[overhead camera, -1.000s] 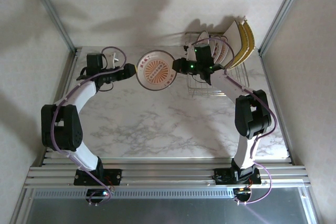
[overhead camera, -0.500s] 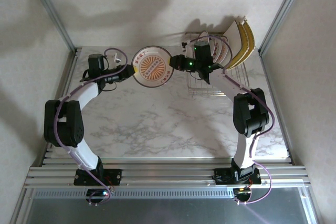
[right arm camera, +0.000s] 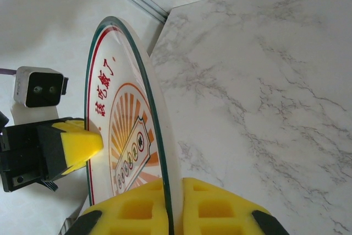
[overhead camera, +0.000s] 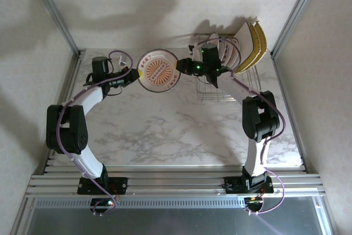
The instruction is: Unload the plates from the dish rack
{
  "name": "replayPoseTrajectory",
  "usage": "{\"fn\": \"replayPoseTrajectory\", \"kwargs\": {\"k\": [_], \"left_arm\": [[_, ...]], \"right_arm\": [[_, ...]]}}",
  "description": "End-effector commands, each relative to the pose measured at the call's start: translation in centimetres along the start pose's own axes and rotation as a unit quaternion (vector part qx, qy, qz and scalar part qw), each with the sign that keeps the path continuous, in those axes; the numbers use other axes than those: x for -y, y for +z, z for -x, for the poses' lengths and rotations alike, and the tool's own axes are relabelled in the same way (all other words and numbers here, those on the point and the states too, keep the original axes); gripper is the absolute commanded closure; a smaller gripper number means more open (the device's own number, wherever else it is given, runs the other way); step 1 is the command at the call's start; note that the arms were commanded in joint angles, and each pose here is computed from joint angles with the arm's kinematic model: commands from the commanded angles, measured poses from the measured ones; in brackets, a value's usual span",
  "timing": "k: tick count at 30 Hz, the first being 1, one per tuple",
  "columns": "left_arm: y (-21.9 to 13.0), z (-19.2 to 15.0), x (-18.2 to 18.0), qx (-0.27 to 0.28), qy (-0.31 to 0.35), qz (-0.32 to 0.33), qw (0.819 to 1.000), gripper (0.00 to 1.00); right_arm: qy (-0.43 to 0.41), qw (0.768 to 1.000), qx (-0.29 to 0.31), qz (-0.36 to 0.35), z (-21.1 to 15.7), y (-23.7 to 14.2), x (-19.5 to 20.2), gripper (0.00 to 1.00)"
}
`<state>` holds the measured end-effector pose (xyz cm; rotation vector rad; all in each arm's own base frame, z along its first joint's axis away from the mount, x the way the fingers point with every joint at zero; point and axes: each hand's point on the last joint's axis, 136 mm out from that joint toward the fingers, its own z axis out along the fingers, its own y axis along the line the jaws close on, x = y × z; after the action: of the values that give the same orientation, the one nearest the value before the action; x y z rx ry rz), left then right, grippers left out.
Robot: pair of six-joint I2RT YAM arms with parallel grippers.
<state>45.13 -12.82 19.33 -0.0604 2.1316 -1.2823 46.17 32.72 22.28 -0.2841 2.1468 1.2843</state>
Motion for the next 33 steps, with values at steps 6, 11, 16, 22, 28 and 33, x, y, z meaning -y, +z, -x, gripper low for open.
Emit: {"fn": "replayPoseTrajectory", "kwargs": {"k": [6,11,16,22,28,33], "left_arm": [[0.0,0.2,-0.1,0.014,-0.008,-0.026,1.0,1.0],[-0.9,1.2,-0.3,0.044,-0.025,-0.044,0.998,1.0],[-1.9,1.9,-0.7,0.062,-0.031,-0.032,0.997,1.0],[-4.3,3.7,-2.4,0.117,-0.048,0.027,0.992,1.0],[-8.3,5.8,-6.0,0.209,-0.084,0.136,0.965,1.0],[-12.2,7.3,-9.2,0.296,-0.141,0.169,0.929,1.0]], "right_arm": [[-0.011,0.999,-0.001,0.038,1.3,0.8,-2.6,0.31],[-0.003,1.0,-0.001,0.01,1.3,0.8,-1.7,0.01],[-0.016,0.998,0.003,-0.062,1.8,-0.4,-0.3,0.01],[-0.065,0.975,0.002,-0.211,3.7,-4.8,1.5,0.01],[-0.099,0.913,-0.041,-0.394,4.5,-12.1,4.0,0.01],[-0.087,0.868,-0.069,-0.483,3.6,-18.0,6.2,0.01]]}}
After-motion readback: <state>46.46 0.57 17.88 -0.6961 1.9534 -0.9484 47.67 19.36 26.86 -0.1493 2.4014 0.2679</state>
